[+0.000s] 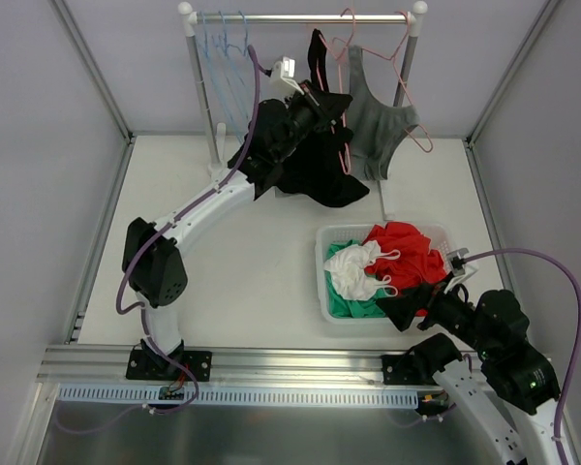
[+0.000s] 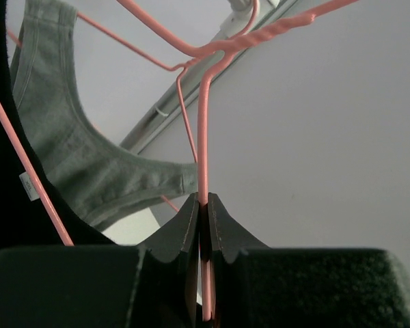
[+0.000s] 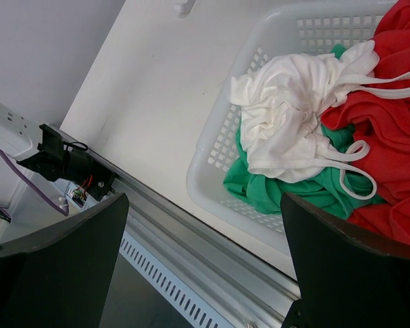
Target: Remove the tank top from the hanger
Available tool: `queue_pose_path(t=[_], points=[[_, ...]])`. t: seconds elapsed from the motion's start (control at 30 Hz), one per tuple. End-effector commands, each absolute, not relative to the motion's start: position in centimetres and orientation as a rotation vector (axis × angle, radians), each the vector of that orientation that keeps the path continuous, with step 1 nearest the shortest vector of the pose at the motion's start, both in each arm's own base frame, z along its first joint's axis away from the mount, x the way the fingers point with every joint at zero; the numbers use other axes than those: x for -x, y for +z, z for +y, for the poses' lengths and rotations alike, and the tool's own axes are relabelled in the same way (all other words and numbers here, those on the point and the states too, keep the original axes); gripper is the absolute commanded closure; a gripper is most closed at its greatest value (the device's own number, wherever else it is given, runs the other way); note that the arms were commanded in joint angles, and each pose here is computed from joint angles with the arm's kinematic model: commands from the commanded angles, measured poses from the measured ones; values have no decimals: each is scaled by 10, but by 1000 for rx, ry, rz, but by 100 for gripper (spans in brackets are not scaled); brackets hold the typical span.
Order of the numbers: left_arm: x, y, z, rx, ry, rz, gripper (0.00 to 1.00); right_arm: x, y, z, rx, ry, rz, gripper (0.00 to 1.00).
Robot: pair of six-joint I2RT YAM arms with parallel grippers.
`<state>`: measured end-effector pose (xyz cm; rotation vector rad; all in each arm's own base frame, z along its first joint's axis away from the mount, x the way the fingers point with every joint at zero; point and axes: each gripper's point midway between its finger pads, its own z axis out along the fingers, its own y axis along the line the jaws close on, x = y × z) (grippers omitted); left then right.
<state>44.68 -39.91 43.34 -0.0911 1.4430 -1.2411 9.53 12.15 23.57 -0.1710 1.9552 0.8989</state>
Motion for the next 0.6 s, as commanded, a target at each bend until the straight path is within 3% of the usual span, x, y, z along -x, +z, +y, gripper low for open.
queue_pose_path(t=[0.0,0.37,0.57], points=[[-401,513,-365,106,-1361,1240,100,-98,259,122,187,901,1886,0],[-339,518,-351,23,-1514,1300,100,-105,265,118,191,850,1874,1],[-265,537,-346,-278,-1628,1333,100,-112,276,115,228,793,1865,1]])
